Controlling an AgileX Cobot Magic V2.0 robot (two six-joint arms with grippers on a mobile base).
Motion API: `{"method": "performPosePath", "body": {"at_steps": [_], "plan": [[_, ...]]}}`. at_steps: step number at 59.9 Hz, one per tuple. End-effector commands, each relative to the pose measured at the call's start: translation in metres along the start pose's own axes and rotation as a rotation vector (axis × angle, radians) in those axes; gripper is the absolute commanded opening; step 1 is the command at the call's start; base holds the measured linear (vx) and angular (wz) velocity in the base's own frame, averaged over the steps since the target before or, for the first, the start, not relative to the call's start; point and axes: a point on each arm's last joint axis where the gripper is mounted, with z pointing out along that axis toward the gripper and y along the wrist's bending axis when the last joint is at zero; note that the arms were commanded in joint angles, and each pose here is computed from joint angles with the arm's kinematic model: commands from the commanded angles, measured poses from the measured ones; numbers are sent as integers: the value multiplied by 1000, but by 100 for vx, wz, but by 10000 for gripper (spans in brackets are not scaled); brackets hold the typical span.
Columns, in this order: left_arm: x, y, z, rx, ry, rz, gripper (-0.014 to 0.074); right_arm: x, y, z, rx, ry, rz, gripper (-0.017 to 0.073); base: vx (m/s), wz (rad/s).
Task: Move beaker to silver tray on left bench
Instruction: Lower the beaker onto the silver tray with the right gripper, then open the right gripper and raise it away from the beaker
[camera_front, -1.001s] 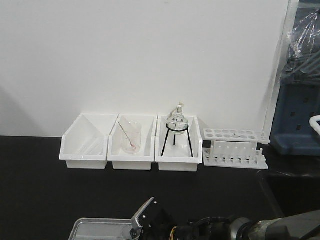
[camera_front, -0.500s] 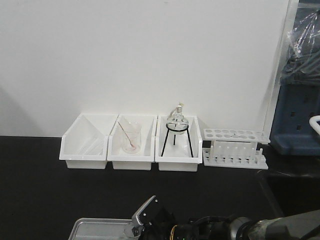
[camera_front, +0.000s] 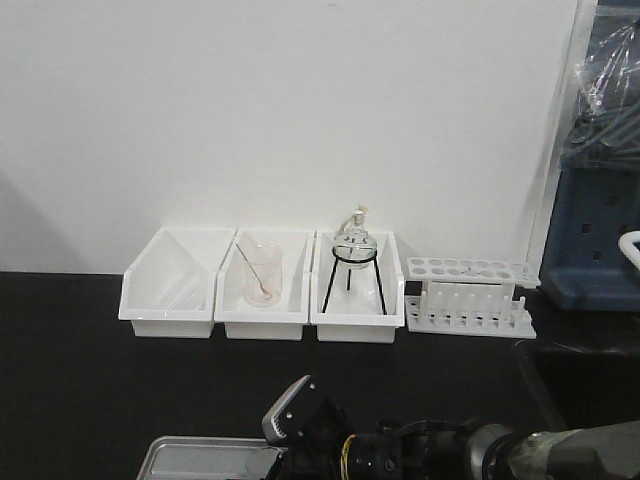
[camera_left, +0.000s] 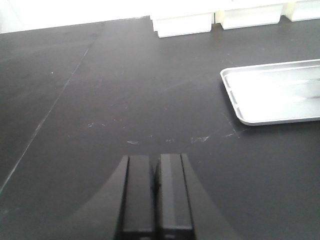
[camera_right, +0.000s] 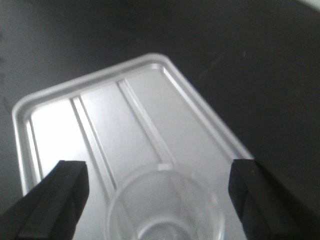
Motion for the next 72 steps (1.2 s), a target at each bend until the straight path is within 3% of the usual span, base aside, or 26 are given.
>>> {"method": "performPosePath", "body": {"at_steps": [1, 14, 26, 35, 48, 72], "plan": [[-1, -1, 2, 5, -63, -2, 1, -53, 5, -25, 3, -156, -68, 603, 0, 0], [-1, -1, 2, 5, -63, -2, 1, -108, 17, -68, 30, -291, -113, 558, 0, 0], [-1, -1, 2, 5, -63, -2, 1, -163, 40, -129, 25, -442, -74, 502, 0, 0], [-1, -1, 2, 5, -63, -2, 1, -190, 58, -169, 30, -530, -135, 462, 0, 0], [-1, -1, 2, 5, -63, -2, 1, -205, 70, -196, 39, -596, -174, 407, 0, 0], [-1, -1, 2, 5, -63, -2, 1, -204, 68, -196, 51, -590, -166, 307, 0, 0]]}}
